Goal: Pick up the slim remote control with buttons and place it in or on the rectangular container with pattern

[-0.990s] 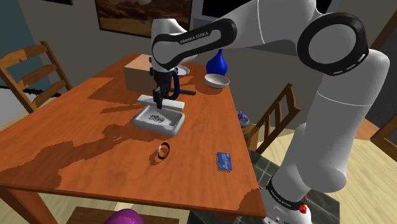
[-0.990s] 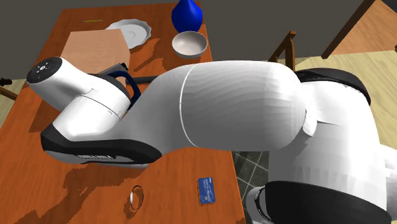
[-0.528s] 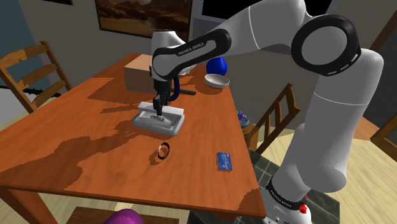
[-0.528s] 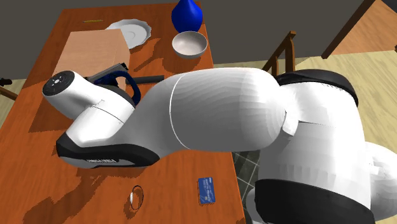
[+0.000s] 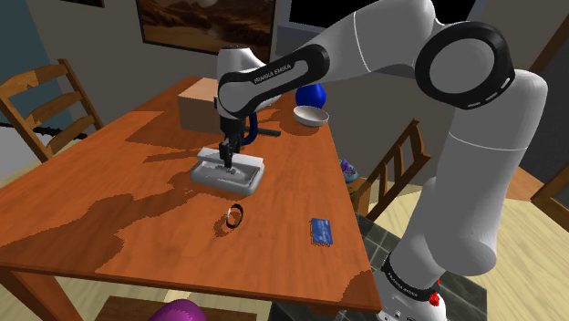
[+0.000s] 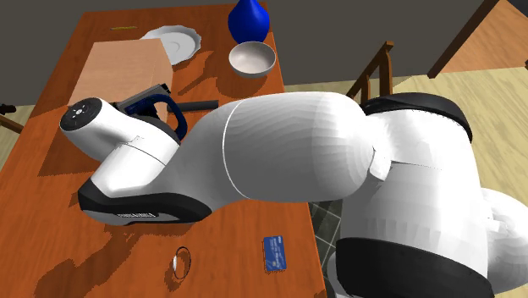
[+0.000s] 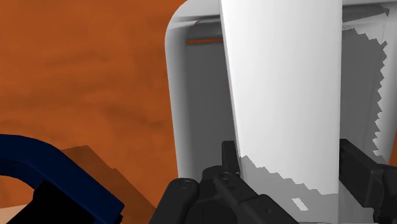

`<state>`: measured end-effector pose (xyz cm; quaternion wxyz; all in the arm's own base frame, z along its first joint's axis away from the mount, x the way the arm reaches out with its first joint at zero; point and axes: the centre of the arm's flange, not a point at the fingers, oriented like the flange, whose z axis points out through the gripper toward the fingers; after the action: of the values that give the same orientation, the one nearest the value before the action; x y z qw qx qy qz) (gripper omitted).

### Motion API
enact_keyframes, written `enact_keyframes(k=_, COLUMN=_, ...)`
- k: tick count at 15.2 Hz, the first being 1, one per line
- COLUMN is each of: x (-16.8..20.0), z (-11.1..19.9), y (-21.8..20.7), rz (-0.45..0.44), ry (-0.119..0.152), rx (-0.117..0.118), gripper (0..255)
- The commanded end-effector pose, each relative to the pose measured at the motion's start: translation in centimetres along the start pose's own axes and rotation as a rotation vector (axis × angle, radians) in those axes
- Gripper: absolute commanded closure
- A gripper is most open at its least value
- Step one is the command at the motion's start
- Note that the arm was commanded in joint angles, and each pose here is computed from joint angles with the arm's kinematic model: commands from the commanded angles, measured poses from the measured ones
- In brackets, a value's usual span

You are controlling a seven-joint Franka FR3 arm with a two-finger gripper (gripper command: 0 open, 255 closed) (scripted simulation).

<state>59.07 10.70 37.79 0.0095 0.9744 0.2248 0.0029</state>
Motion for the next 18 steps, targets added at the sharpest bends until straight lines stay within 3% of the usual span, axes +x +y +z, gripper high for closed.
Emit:
enact_keyframes(k=1, x=0.0, z=0.0, y=0.0, rz=0.000, ry=0.000, rx=0.000, gripper=0)
enact_keyframes(k=6, x=0.0, z=0.0, y=0.0, rz=0.000, ry=0.000, rx=0.000, gripper=0)
enact_keyframes(k=10, x=0.0, z=-5.0, y=0.0, rz=0.000, ry=0.000, rx=0.000, gripper=0)
enact_keyframes(k=18, x=0.0, z=-5.0, y=0.0, rz=0.000, ry=0.000, rx=0.000, gripper=0)
